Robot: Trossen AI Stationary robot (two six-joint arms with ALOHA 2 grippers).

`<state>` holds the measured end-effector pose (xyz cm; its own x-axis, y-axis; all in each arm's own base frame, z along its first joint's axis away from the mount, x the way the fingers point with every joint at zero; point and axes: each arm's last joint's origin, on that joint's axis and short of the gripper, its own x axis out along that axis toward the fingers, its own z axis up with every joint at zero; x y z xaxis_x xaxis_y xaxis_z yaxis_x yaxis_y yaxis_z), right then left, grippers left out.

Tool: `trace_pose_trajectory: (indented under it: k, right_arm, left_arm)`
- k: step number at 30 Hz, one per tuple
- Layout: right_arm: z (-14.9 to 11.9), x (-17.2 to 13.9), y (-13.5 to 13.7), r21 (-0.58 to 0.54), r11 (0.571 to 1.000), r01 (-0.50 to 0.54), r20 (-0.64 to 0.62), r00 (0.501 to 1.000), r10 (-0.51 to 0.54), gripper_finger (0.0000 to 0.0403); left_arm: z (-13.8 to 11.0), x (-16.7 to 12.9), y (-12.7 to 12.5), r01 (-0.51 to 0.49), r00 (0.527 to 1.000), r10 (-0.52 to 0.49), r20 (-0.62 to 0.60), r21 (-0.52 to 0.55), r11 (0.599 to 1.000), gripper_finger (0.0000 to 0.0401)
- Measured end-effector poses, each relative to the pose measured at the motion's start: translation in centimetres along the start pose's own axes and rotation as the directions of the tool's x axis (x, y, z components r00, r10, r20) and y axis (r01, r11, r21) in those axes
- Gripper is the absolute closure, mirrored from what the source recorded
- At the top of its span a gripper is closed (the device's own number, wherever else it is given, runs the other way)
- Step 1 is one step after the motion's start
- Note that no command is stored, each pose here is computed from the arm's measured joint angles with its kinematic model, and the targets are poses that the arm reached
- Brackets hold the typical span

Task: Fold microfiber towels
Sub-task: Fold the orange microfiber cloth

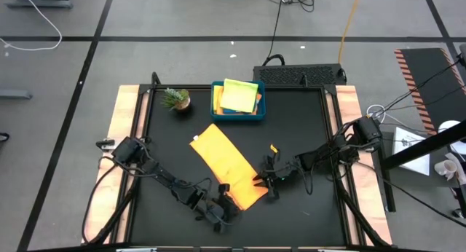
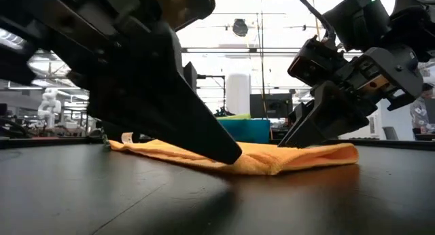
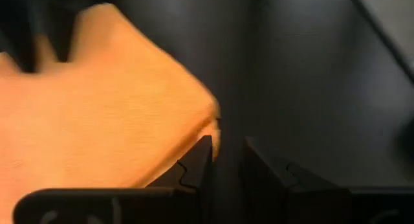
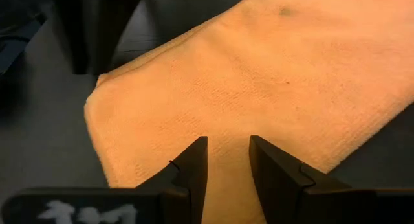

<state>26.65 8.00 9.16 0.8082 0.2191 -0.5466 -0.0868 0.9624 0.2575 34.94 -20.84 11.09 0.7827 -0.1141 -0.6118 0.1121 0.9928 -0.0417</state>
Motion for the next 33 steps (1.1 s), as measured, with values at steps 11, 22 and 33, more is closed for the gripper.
trace_pose_trajectory:
  k: [11, 22, 33]
  right_arm:
    - [0.0, 0.0, 0.0, 0.000, 1.000, 0.000, -0.001, 1.000, 0.000, 0.0298]
    - [1.5, -1.2, 0.8, -0.025, 0.995, -0.099, 0.046, 0.994, 0.100, 0.0298]
    - [1.6, -1.3, 0.7, -0.037, 0.995, -0.094, 0.036, 0.995, 0.095, 0.0298]
  left_arm:
    - [0.5, -0.1, -0.7, 0.177, 0.984, -0.177, 0.015, 0.012, 0.984, 0.0313]
    - [1.5, -0.1, -0.1, -0.013, 0.996, -0.005, 0.084, 0.217, 0.976, 0.0313]
    - [3.9, -0.1, 0.5, -0.004, 0.993, 0.039, -0.115, 0.291, 0.957, 0.0313]
